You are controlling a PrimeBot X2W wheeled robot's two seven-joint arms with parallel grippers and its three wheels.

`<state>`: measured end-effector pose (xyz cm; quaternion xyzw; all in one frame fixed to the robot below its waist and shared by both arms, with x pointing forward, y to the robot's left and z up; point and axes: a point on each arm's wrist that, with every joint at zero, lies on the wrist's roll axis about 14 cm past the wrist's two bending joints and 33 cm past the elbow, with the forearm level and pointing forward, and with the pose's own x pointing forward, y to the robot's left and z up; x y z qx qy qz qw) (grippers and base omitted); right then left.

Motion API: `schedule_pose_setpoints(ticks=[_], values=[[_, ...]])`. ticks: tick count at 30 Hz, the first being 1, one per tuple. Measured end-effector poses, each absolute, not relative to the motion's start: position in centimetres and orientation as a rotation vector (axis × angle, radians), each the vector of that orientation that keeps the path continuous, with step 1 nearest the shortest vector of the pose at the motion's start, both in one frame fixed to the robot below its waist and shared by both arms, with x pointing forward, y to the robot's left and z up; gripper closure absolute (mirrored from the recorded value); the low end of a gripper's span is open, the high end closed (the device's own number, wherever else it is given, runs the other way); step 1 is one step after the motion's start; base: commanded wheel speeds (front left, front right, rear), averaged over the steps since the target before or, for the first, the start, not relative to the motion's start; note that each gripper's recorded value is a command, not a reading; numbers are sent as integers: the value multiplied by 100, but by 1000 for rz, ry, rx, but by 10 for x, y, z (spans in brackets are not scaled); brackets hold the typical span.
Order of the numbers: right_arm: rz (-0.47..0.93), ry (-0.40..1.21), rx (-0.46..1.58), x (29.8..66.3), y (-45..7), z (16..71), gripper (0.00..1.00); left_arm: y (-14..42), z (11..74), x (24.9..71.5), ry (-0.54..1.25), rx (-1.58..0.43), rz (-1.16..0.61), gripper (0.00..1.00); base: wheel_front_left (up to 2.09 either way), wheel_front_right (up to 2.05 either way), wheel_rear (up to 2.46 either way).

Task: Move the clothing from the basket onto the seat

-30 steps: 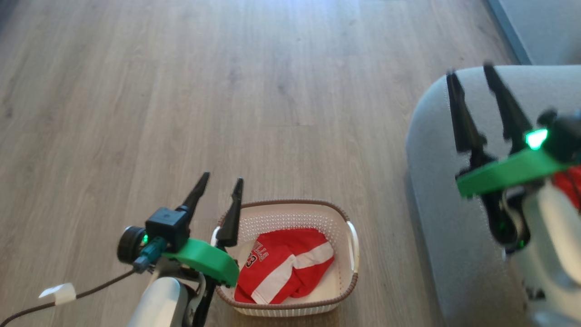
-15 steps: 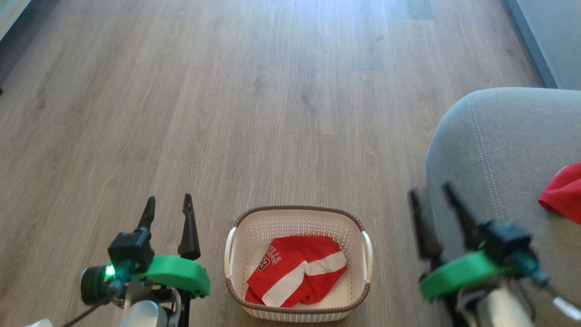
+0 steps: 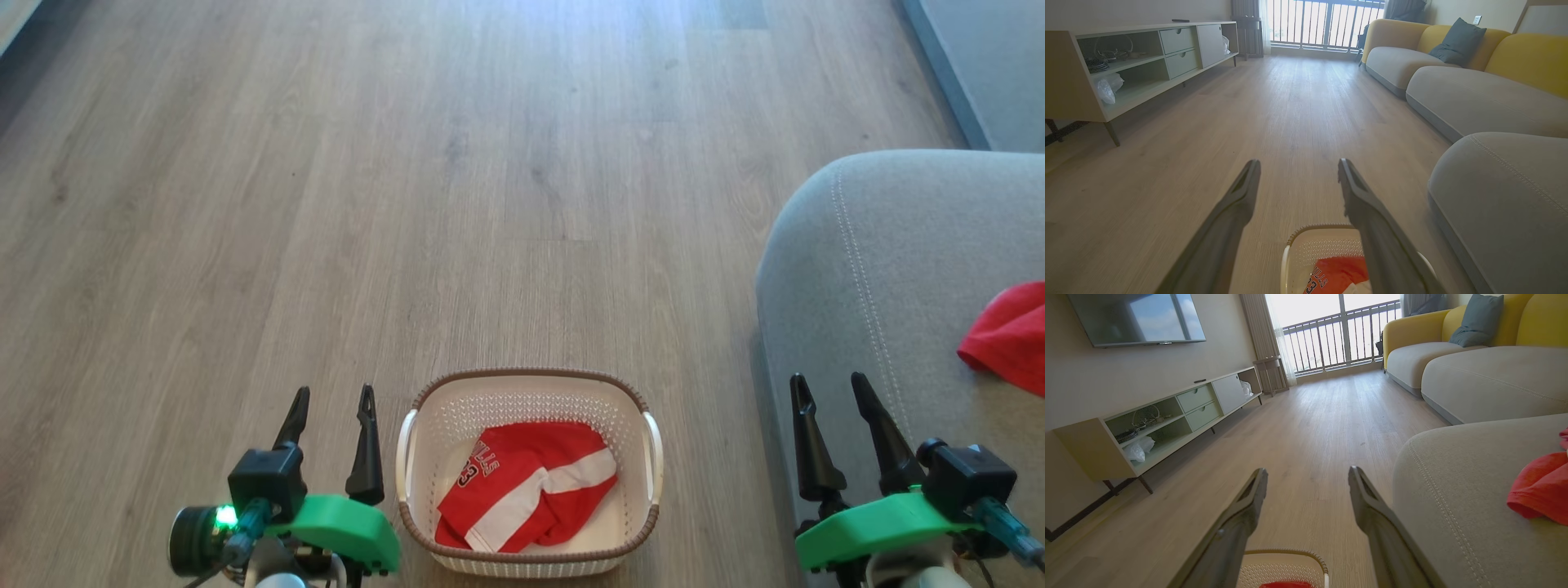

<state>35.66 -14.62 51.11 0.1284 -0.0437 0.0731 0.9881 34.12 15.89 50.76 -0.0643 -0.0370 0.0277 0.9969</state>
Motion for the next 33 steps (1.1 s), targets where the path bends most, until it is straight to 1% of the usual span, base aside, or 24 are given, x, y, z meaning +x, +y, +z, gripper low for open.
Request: schedule_pose_setpoints(ticks=[10,33], values=[[103,-75,260,356,-159,505,0,151,498,347,-43,-122,33,0,0,0,0],[94,-61,261,357,-161,500,0,146,497,349,-41,-101,8,0,0,0,0]])
